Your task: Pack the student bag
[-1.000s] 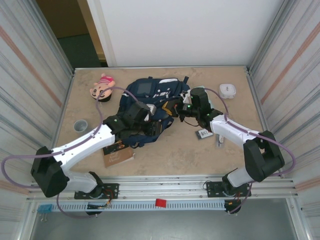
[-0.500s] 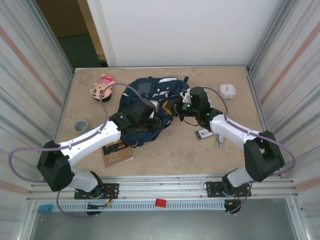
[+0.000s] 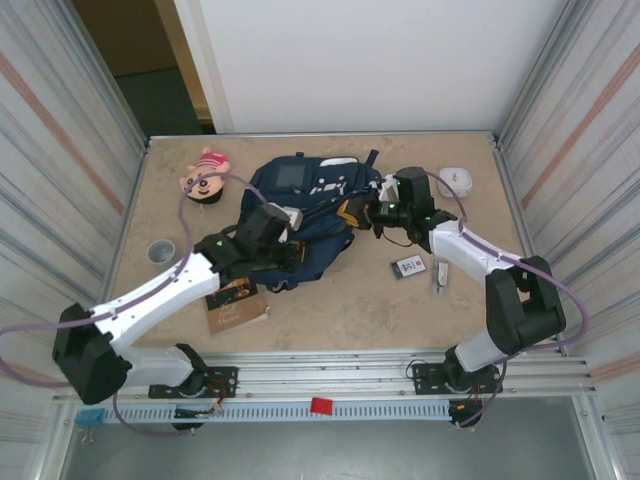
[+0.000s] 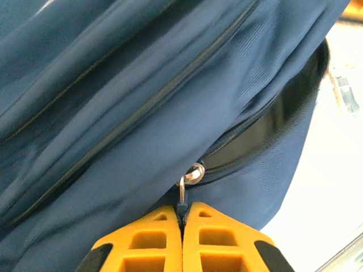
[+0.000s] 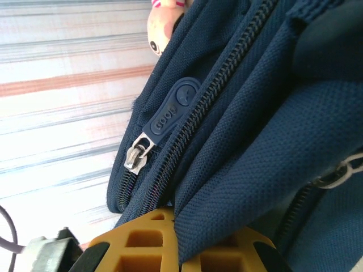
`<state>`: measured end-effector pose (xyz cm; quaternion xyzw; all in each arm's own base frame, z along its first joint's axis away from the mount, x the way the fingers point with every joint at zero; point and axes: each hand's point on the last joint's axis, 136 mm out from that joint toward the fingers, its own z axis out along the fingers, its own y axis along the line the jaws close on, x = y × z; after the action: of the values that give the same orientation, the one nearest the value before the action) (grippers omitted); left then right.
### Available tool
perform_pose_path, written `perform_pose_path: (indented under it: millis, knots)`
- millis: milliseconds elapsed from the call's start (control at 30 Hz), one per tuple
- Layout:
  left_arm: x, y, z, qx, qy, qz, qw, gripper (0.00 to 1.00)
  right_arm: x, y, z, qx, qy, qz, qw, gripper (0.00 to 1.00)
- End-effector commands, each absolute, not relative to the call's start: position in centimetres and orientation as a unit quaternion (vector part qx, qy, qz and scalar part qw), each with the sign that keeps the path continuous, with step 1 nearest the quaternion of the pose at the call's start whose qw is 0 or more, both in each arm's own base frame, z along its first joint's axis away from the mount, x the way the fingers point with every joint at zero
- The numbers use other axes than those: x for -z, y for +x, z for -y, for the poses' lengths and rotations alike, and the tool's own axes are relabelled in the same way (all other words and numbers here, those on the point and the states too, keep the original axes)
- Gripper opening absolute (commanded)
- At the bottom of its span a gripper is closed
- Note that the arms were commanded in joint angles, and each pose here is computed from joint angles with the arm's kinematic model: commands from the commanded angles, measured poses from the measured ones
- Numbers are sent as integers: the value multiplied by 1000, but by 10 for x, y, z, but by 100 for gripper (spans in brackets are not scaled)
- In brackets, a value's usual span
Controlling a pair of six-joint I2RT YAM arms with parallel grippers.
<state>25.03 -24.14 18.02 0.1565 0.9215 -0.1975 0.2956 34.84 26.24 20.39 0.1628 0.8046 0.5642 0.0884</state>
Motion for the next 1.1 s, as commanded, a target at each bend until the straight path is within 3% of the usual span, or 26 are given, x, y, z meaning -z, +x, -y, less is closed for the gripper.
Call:
perform_pose_path:
  millis: [0, 67, 167, 200, 267, 533, 700, 1067]
  knots:
    - [-173, 237, 222, 187, 176, -922, 290, 0, -242, 365, -255, -592, 116, -788, 123, 0]
    - [-176, 236, 225, 206, 187, -913, 300, 0, -246, 371, -253, -594, 100, -787, 133, 5]
    - [-193, 243, 247, 269, 193, -885, 328, 0, -248, 369, -255, -598, 100, -784, 132, 48]
    - [-200, 247, 255, 285, 193, -877, 334, 0, -247, 364, -255, -596, 100, -785, 136, 55]
    - [-208, 252, 269, 311, 193, -868, 334, 0, -242, 353, -252, -589, 132, -786, 131, 60]
    - [-210, 259, 290, 338, 199, -864, 315, 0, -232, 293, -216, -502, 182, -826, 179, 68]
    - [-212, 258, 296, 352, 202, -859, 313, 0, -226, 269, -227, -518, 221, -809, 165, 69]
    - [-206, 249, 303, 358, 218, -856, 303, 0, -190, 286, -269, -516, 266, -803, 137, 67]
